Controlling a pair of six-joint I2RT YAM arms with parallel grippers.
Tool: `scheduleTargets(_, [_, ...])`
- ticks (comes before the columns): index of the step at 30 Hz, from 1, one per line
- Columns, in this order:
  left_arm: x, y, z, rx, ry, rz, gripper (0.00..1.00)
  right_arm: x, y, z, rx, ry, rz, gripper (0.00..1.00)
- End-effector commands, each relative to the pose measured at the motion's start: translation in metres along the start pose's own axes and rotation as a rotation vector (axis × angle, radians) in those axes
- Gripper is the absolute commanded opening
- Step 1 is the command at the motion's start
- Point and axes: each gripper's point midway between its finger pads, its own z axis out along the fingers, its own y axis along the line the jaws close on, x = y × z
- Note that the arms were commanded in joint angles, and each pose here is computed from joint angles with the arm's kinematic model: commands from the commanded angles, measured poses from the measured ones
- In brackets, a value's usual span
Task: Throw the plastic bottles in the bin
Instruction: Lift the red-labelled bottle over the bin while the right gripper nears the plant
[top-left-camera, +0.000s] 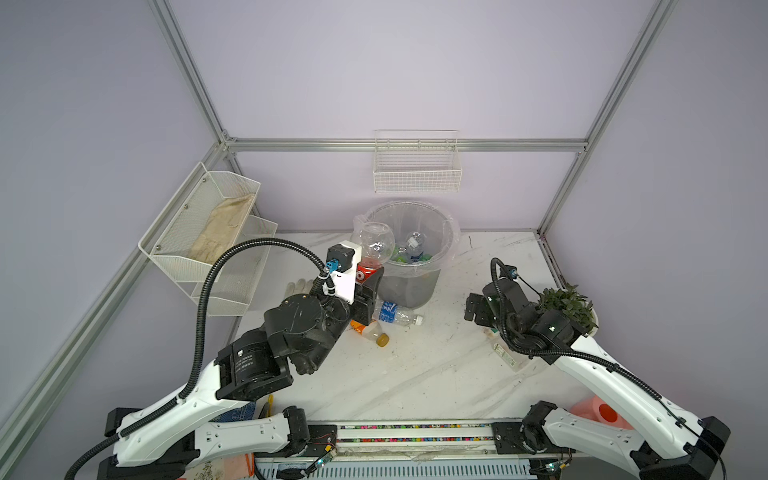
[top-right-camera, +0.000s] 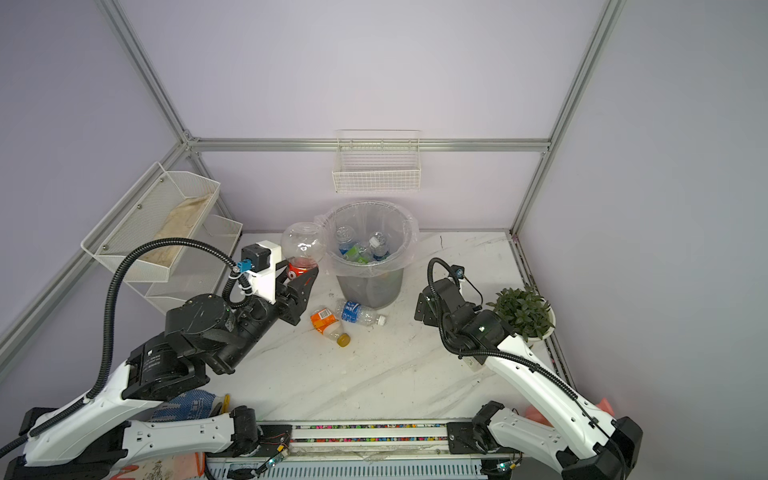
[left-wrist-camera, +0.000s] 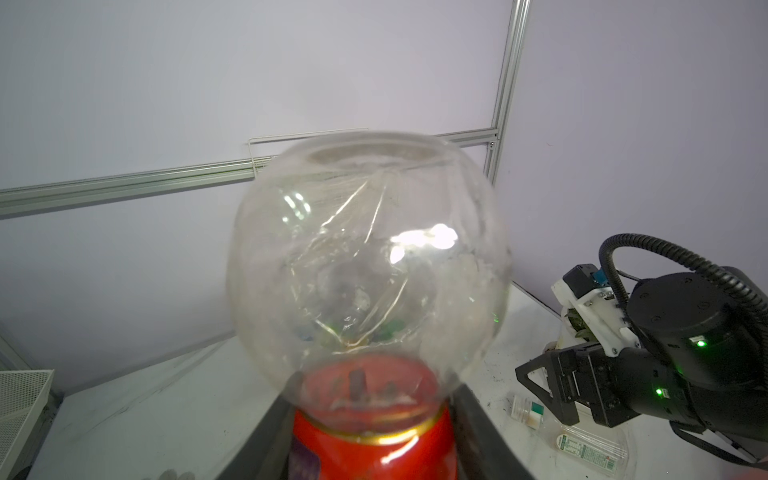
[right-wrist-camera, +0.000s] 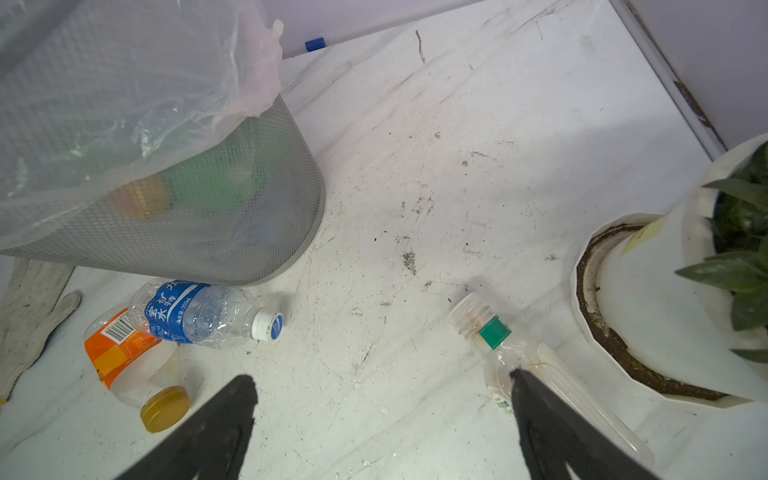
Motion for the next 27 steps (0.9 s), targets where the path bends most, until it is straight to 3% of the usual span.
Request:
scheduleTargets(1, [-0.057,0.009,-0.016,0.02,-0.136,-0.065,0.42,0.001,0.001,0.001,-0.009,0.003,0.022,0.97])
scheduleTargets(19, [-0.115,-0.024,0.014,0.046,-0.222,0.019,0.42,0.002,0.0,0.0,-0.012,0.005,0.035,0.97])
scheduleTargets(27, [-0.11,-0.022,0.063,0.028,-0.104,-0.003,0.42,0.0,0.001,-0.003,-0.022,0.0,0.042,0.97])
